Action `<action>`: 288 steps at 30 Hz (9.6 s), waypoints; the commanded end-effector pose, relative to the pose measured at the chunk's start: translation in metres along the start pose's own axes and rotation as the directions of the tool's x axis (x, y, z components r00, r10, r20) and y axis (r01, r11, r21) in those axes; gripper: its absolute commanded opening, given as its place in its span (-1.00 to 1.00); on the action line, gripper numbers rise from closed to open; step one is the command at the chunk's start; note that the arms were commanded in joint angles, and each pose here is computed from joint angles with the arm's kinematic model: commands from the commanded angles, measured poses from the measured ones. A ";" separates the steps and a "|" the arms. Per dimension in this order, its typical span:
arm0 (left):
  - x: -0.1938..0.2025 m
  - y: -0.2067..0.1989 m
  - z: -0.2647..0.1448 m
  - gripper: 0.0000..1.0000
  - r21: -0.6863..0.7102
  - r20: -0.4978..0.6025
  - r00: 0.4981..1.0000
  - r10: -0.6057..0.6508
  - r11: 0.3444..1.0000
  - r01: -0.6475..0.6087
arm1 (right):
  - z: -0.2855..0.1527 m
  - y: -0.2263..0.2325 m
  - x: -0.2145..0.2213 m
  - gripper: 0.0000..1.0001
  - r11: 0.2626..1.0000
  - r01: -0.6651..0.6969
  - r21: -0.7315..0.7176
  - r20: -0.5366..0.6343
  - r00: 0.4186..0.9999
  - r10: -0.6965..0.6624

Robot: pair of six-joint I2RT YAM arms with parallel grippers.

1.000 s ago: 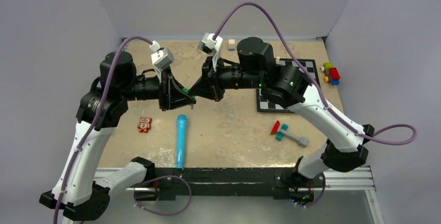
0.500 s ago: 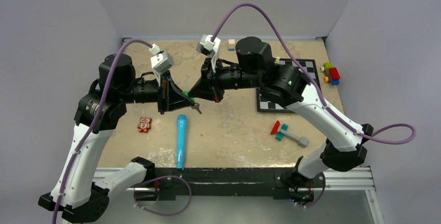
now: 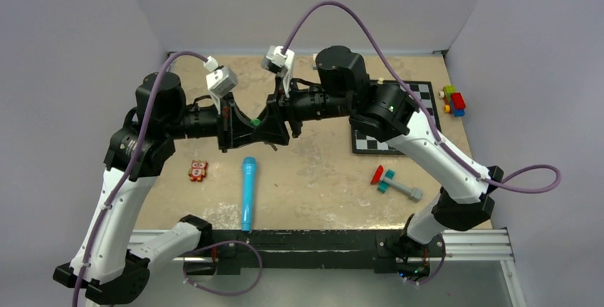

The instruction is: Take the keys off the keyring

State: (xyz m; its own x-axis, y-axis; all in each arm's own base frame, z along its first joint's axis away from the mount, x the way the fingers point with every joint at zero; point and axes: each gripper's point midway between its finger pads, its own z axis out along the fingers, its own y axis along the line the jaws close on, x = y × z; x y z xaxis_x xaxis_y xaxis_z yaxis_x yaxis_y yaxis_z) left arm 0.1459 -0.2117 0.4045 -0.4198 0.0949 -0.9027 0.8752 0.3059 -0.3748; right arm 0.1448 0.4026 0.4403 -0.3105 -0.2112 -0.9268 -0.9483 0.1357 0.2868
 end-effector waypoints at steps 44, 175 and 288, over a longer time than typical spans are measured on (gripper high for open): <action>-0.117 -0.032 -0.017 -1.00 0.071 0.470 0.877 -0.099 0.995 0.075 | -0.069 0.008 -0.072 -0.28 0.955 -0.101 -0.279 0.249 0.953 0.173; -0.012 -0.035 0.000 -1.00 0.137 -0.001 0.978 -0.207 0.969 0.205 | -0.052 0.038 0.009 -1.00 0.968 -0.120 -0.219 -0.029 0.993 0.116; -0.024 0.004 0.044 0.00 0.222 -0.047 0.984 -0.174 0.958 0.180 | -0.069 -0.035 0.045 -1.00 0.989 -0.144 0.022 -0.025 0.989 0.144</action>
State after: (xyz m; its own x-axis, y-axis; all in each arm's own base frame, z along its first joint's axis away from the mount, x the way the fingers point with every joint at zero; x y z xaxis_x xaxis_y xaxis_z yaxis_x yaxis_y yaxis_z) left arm 0.1820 -0.2508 0.3926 -0.6213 0.0903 -0.7784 0.7781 0.1889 -0.5991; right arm 0.1758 0.3162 0.3818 -0.5398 -0.2488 -0.8042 -0.8323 0.3007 0.4657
